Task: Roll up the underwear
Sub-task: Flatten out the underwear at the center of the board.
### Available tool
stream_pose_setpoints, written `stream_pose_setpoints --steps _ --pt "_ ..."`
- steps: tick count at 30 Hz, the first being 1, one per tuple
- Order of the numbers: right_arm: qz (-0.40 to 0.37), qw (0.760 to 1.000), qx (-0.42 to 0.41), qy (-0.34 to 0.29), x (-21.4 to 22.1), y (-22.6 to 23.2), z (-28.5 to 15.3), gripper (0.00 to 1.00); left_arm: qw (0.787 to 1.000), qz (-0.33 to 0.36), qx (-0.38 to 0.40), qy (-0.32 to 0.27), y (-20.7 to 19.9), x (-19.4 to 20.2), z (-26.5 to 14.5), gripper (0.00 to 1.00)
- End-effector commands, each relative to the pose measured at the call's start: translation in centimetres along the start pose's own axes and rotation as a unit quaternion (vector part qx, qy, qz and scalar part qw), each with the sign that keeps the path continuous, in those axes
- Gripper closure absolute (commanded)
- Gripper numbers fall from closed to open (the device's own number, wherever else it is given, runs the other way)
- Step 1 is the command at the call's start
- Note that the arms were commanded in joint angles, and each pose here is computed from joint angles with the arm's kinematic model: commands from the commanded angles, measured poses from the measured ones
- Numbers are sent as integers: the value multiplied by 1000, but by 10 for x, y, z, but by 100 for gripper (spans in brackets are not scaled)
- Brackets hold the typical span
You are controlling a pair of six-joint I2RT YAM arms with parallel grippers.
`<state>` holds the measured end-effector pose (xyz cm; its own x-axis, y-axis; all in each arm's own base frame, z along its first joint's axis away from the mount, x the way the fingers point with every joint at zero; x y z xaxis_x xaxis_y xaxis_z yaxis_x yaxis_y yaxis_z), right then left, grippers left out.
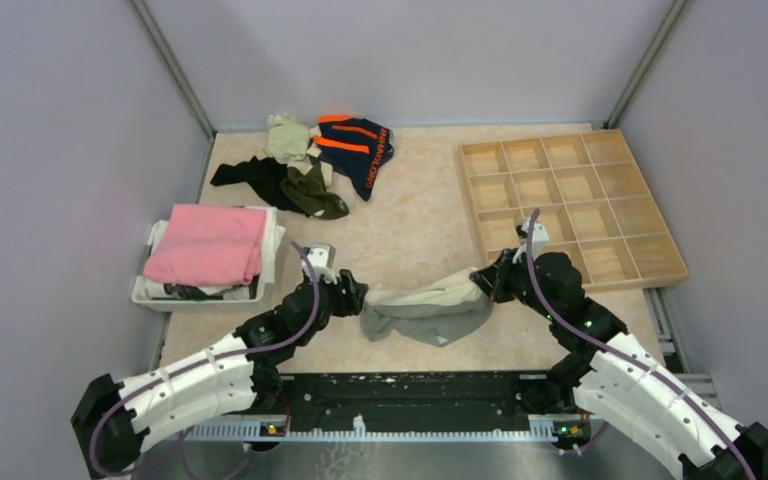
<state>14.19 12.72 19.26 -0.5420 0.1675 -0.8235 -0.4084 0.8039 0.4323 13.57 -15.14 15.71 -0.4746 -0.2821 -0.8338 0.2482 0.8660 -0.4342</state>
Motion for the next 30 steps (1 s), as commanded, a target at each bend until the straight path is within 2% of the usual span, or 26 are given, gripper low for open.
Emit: stream_pose_setpoints --steps 1,6,15,19,25,30 --pt "2 1000 5 -14 -6 0 1 100 999 -17 -11 50 0 20 11 35" --pt "2 1000 26 2 0 -5 4 100 997 -48 -21 52 3 29 23 29" --pt "-2 1000 30 8 2 -7 5 100 993 -71 -33 93 9 29 42 43" --pt "-2 999 31 8 3 -8 5 100 990 -84 -22 109 12 37 40 44" --pt "-2 1000 28 12 5 -8 8 100 988 -103 6 111 10 39 38 39" --pt "-2 1000 27 13 5 -7 9 100 988 -100 15 118 7 39 40 47"
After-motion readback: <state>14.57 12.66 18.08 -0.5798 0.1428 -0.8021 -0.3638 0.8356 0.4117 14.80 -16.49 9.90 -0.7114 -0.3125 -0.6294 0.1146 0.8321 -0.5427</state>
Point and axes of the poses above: each gripper's point midway between its finger pads, its own z axis out along the fingers, its own y axis along the line the jaws close on, x = y × z, the point moved 9 cm from there along -z, back along the fingers, and after that the axes turned 5 degrees about -z, right-handed, at the moved point
